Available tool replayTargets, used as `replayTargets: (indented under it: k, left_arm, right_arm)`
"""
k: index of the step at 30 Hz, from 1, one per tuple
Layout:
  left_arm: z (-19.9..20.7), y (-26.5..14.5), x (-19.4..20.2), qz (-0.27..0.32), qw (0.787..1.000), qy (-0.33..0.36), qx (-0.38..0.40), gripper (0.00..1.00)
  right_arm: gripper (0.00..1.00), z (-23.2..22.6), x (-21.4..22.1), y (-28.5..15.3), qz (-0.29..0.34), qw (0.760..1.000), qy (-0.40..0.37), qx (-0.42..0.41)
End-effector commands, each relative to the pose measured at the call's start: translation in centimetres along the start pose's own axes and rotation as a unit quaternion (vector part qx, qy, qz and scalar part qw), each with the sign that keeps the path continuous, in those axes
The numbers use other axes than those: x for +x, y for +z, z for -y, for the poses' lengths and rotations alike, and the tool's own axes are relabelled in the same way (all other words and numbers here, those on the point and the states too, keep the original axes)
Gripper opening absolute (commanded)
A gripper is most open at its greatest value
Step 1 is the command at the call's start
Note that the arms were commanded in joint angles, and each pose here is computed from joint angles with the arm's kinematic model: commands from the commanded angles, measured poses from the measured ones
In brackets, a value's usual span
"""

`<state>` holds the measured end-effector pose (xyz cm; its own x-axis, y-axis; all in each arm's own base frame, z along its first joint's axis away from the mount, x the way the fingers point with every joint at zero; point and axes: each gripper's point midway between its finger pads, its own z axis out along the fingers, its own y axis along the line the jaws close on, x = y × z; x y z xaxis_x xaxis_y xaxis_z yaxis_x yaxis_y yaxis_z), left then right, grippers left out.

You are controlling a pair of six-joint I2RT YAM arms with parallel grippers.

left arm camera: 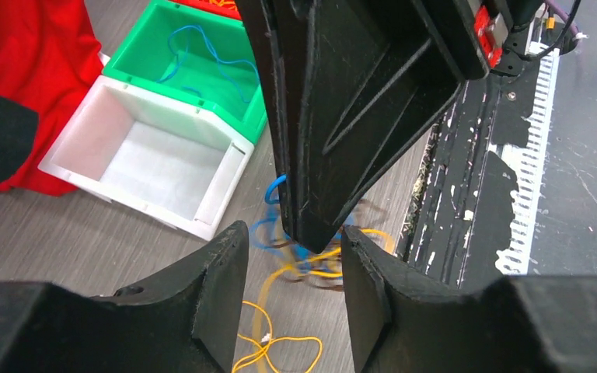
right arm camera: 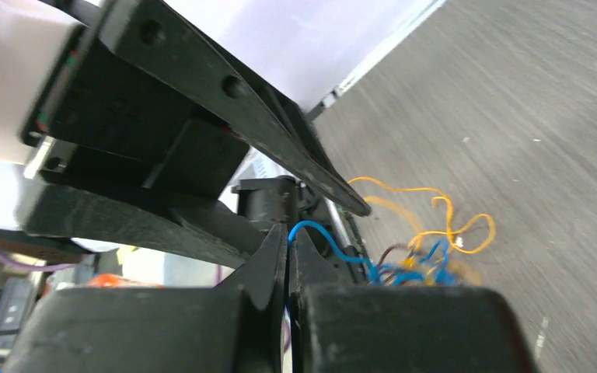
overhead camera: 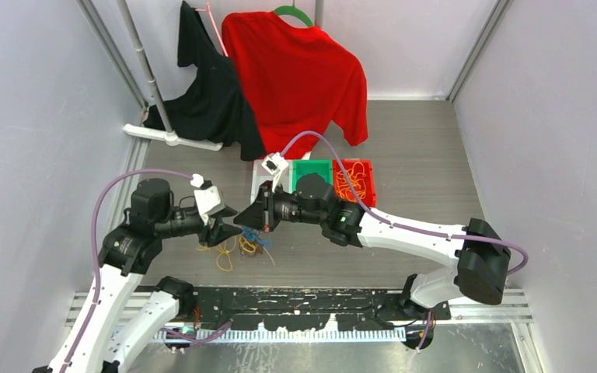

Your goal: Untangle the cables

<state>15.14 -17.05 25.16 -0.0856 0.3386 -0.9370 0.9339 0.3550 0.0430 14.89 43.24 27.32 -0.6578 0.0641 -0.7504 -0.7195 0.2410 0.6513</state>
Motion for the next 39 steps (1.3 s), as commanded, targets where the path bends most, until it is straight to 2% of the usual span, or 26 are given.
replayTargets:
  k: [1,9,12,15,19,21,24,28,31,34,39]
  left_arm:
    - [0.6,-0.3,-1.5,0.045,0.999,0.010,0.000,0.47]
    - [-0.1,-1.0,-2.4,0.089,0.995,0.004,-0.052,0.36]
    - [-0.1,-1.0,-2.0,0.086,0.995,0.010,-0.058,0.31]
    - [0.5,-1.0,-1.6,0.085,0.995,0.010,-0.047,0.30]
    - [2.1,-0.7,-1.0,0.074,0.997,-0.013,0.001,0.36]
    - [2.0,-0.7,-1.0,0.071,0.997,-0.016,0.001,0.39]
    - [2.2,-1.0,-1.2,0.077,0.997,0.008,0.001,0.51]
    - [3.0,-1.8,-1.0,0.071,0.996,0.046,0.002,0.52]
    - [3.4,-2.2,-0.7,0.075,0.995,0.061,-0.004,0.49]
    - [3.1,-2.3,-1.0,0.088,0.994,0.058,-0.020,0.41]
    - [4.1,-2.8,-1.1,0.084,0.993,0.086,0.001,0.35]
  right_arm:
    - [0.01,-6.1,-3.9,-0.4,0.040,0.993,0.003,-0.108]
    - [0.01,-8.6,-5.5,-1.5,0.061,0.987,0.016,-0.147]
    - [0.01,-9.2,-5.9,-1.9,0.065,0.986,0.015,-0.154]
    - [0.01,-9.7,-6.0,-2.2,0.065,0.985,0.014,-0.160]
    - [0.01,-10.1,-6.3,-2.6,0.067,0.984,0.012,-0.164]
    - [0.01,-10.3,-6.3,-2.8,0.066,0.984,0.009,-0.165]
    - [0.01,-10.3,-6.3,-3.0,0.067,0.985,0.004,-0.159]
    - [0.01,-9.9,-6.6,-3.2,0.072,0.987,-0.005,-0.144]
    - [0.01,-10.2,-6.8,-3.3,0.072,0.987,-0.006,-0.147]
    - [0.01,-10.4,-6.8,-3.3,0.069,0.986,-0.006,-0.150]
    - [0.01,-10.0,-6.5,-3.3,0.066,0.988,-0.009,-0.138]
